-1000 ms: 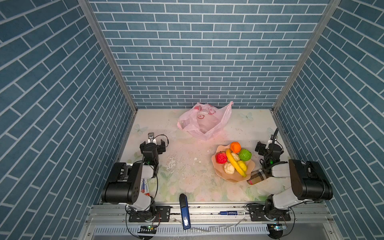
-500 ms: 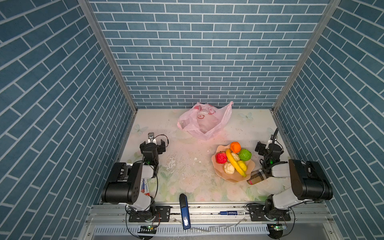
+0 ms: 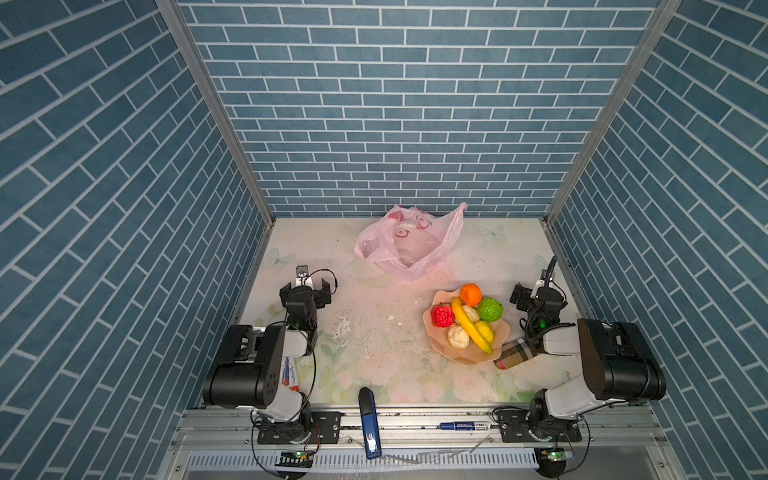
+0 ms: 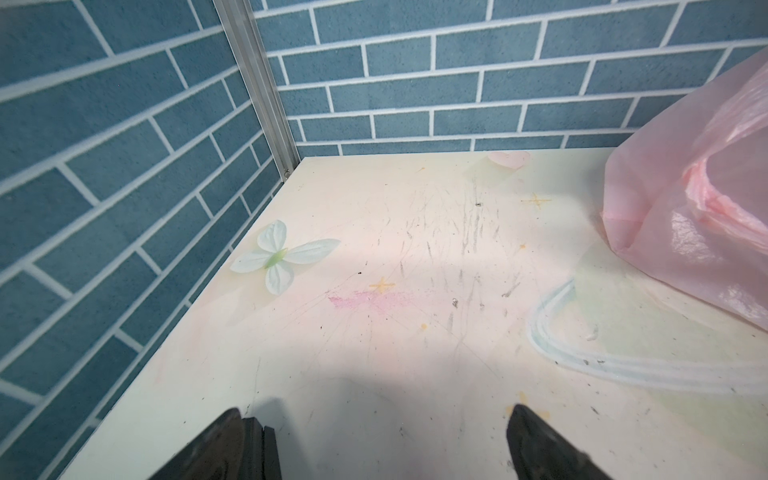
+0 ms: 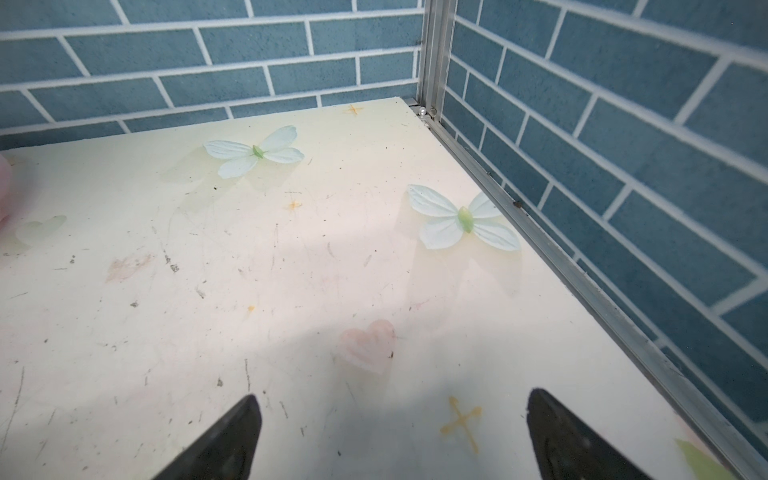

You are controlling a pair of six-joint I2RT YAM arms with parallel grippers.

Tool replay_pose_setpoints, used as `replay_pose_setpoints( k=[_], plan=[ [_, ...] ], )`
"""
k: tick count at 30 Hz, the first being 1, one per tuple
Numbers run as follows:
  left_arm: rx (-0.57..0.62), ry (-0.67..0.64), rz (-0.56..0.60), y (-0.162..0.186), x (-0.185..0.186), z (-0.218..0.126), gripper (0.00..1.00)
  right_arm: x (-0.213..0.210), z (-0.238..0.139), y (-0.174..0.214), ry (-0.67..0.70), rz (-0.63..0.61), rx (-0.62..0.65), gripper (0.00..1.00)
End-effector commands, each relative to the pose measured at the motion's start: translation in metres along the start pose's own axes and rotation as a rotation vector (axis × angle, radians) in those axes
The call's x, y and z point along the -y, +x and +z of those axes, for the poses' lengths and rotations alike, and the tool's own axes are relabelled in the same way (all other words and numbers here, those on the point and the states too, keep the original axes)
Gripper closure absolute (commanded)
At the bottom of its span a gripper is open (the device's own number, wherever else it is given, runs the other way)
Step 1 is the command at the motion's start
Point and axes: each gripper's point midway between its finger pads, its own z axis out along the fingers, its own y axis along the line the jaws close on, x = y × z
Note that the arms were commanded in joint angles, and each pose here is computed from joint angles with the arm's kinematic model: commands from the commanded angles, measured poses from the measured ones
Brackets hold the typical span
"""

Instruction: Take the fake fruits out of the plastic bag

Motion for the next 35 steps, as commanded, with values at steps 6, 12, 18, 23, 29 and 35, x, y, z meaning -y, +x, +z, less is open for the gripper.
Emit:
replay_pose_setpoints(
  k=[6, 12, 18, 23, 29, 35],
  plan=[
    [-0.008, -0.003, 0.007, -0.001, 0.001, 0.003, 0.01, 0.001, -0.021, -0.017, -0.017, 0.001, 0.178, 0.01],
    [-0.009, -0.005, 0.008, 0.0, 0.0, 0.003, 0.01, -0.001, -0.029, -0.016, -0.042, 0.0, 0.217, 0.01],
    [-0.006, -0.004, 0.006, -0.001, 0.0, 0.003, 0.01, -0.005, 0.006, -0.013, -0.011, -0.035, 0.019, 0.01],
    [-0.007, -0.003, 0.006, -0.001, 0.0, 0.003, 0.01, -0.022, 0.006, -0.012, -0.111, -0.074, 0.014, 0.01],
    [-0.007, -0.004, 0.007, 0.0, 0.0, 0.003, 0.01, -0.026, 0.007, -0.011, -0.136, -0.071, 0.003, 0.01],
    [-0.006, -0.005, 0.006, -0.001, 0.0, 0.003, 0.01, -0.023, 0.007, -0.012, -0.139, -0.062, 0.004, 0.01]
  ],
)
